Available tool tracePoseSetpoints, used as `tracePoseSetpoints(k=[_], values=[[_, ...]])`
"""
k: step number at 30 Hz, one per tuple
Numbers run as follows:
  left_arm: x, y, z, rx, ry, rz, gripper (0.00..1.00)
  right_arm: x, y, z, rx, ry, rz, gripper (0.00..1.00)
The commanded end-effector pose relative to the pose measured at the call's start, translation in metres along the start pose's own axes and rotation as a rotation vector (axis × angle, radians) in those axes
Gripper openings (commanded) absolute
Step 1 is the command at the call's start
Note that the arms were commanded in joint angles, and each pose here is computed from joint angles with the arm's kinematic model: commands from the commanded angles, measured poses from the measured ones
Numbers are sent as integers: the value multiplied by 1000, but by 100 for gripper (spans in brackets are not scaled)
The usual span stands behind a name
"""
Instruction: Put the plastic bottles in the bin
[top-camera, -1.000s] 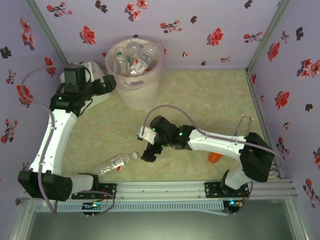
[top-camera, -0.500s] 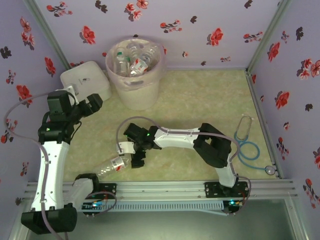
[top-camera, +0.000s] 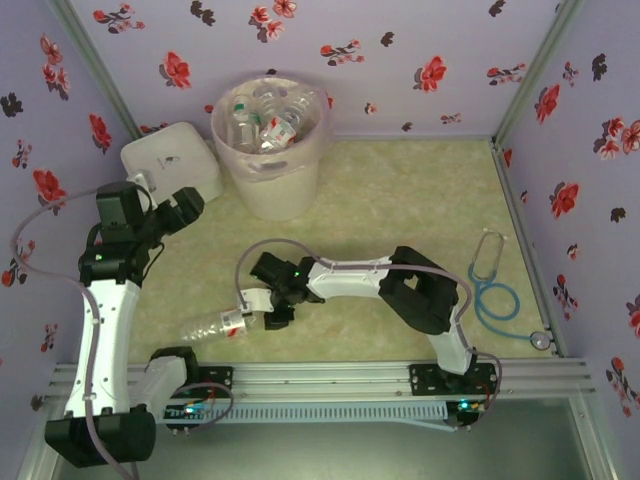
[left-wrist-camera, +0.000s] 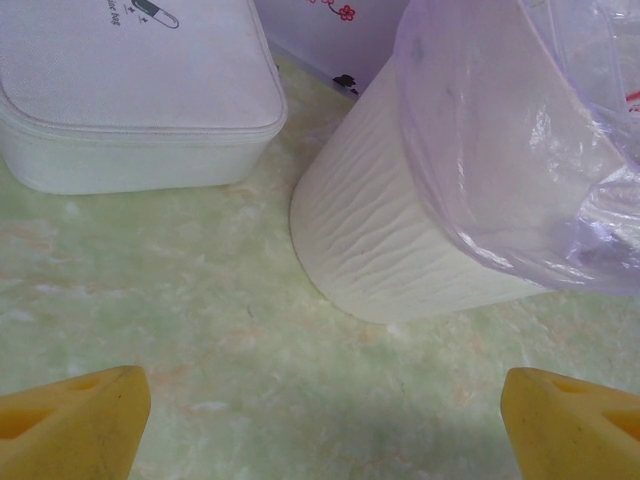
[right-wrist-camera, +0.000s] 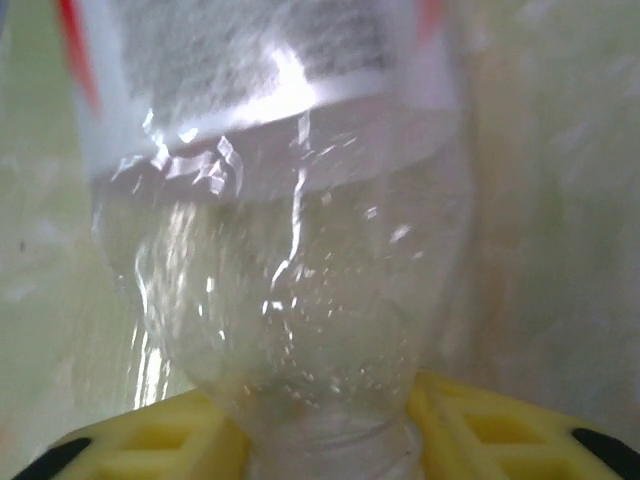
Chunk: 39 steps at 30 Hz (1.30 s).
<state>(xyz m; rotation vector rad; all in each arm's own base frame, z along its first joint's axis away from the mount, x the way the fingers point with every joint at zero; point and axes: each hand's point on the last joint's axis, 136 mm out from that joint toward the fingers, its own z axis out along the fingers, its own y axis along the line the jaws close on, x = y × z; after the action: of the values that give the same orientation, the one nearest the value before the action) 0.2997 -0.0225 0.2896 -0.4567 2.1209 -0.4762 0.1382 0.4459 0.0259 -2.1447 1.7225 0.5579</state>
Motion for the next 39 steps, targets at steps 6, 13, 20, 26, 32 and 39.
tracePoseSetpoints(k=[6,13,20,26,32,39], values=[[-10,-9,-3,44,-30,-34,91,0,-2,-47,105,-73,71,32],[-14,-26,-11,147,-60,-103,93,50,-18,-94,273,-121,314,17],[-16,-80,-18,371,-118,-163,99,100,-29,-166,568,-280,615,0],[4,-140,-20,496,-144,-100,100,121,-31,-234,806,-556,774,0],[36,-203,-20,630,-114,-32,100,117,-17,-276,855,-829,785,0],[80,-260,-7,705,-19,54,100,110,-16,-283,846,-878,766,0]])
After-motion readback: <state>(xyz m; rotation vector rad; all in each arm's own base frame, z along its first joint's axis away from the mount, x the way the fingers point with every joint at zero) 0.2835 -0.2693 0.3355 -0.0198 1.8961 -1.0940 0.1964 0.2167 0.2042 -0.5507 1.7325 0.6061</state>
